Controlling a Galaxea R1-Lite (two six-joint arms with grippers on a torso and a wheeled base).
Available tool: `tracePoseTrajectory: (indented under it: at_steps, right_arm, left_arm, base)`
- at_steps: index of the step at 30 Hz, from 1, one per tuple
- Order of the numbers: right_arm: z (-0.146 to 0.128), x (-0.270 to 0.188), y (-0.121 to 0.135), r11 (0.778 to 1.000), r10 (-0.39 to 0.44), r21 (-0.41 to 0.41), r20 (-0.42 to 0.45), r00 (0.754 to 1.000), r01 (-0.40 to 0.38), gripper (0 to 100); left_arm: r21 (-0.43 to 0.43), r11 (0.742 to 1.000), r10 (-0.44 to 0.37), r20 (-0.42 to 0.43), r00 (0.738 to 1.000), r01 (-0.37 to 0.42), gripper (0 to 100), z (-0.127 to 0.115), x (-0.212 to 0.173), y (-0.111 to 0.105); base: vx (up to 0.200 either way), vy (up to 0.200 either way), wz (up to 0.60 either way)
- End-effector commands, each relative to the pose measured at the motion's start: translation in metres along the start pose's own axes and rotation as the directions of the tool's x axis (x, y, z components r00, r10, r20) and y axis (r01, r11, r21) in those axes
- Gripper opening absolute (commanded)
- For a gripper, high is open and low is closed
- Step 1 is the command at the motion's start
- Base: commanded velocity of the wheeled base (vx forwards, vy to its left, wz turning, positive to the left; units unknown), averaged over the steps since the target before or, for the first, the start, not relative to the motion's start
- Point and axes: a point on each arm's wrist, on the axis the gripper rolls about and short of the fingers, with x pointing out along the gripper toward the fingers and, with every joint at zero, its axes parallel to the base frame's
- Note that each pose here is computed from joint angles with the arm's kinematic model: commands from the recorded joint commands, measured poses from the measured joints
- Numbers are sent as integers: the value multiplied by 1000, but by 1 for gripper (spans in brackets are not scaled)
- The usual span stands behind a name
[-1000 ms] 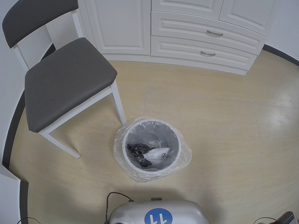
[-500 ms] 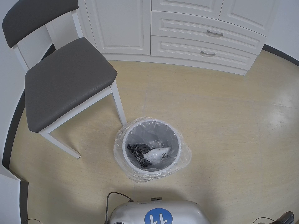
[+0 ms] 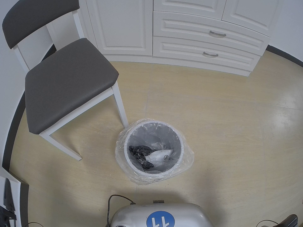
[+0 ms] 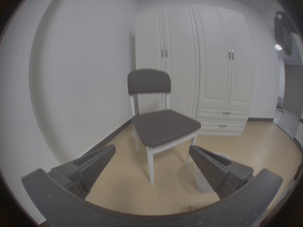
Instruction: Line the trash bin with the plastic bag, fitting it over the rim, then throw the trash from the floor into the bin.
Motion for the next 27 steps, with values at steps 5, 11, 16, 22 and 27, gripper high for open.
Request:
tracePoseTrajectory:
  at_steps: [5,11,16,22,27]
  right_arm:
    - [-45,-1,-1,997,-59,-54,-226,972,47,100]
    - [-46,-2,1,998,59,-19,-238,969,-65,100]
    - [-47,-3,6,963,268,82,-250,930,-256,100]
    - [-45,-1,4,979,174,-66,-223,959,-193,100]
    - [-47,-2,1,998,51,-14,-243,969,-56,100]
  left_arm:
    - [0,1000,-19,-148,989,19,100,-43,4,0]
    - [-27,993,-121,-175,977,118,100,-44,3,-2]
    - [-31,992,-123,-171,978,119,100,-44,3,-2]
    - [-32,993,-121,-168,978,118,100,-44,3,-2]
    - [-34,993,-121,-168,978,117,100,-44,3,-2]
  base:
    - [0,0,0]
    - [0,0,0]
    - [0,0,0]
    - [0,0,0]
    - [0,0,0]
